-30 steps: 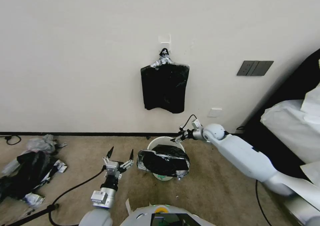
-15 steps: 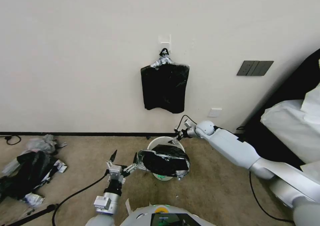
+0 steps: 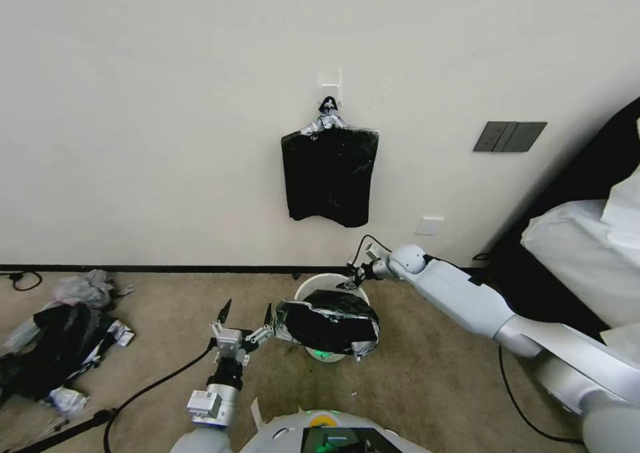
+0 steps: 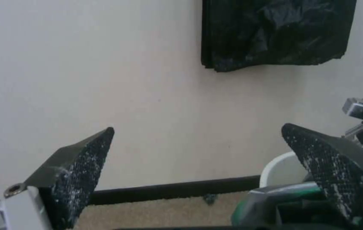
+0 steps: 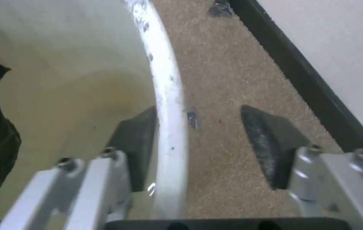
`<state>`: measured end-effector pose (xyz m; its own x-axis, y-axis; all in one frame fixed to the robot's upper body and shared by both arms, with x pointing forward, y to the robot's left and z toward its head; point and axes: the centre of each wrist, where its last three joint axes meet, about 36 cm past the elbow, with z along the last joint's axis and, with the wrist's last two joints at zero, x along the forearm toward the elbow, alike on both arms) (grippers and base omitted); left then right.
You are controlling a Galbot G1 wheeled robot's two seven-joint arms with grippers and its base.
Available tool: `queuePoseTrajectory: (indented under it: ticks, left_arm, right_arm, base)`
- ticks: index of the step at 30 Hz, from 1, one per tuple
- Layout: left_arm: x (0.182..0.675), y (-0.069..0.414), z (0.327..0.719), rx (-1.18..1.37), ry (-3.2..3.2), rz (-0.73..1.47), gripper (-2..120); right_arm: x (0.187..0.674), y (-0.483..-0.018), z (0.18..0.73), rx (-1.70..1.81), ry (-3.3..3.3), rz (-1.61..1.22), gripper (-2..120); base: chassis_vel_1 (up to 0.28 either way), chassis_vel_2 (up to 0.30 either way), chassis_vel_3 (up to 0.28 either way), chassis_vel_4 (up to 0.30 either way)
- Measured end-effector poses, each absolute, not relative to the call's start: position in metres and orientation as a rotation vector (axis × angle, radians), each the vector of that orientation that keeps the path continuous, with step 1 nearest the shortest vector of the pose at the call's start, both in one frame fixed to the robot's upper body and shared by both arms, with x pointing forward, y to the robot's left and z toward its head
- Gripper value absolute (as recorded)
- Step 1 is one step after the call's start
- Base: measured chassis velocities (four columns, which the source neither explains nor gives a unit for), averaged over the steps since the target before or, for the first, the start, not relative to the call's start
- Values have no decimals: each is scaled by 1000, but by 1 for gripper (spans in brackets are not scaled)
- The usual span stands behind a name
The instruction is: Place a trash bag onto the trash bin.
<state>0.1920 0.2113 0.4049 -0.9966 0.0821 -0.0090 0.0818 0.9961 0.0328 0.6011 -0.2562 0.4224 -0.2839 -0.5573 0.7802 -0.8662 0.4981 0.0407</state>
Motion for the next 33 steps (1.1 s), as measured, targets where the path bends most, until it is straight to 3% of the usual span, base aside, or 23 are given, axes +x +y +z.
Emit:
queuePoseTrajectory:
  ticks: [13, 23, 33]
  left_arm:
    - [192, 210, 405, 118, 3128, 46, 100]
    - [193, 209, 405, 114, 3126, 41, 100]
    - [197, 208, 403, 100, 3123, 29, 100]
  right_arm:
    - [594, -254, 420, 1191, -1955, 546, 6]
    - [588, -255, 421, 1174, -1978, 505, 6]
    - [562, -270, 444, 985, -2089, 262, 2]
  base:
    - [0, 0, 0, 0]
    - [0, 0, 0, 0]
    - [0, 0, 0, 0]
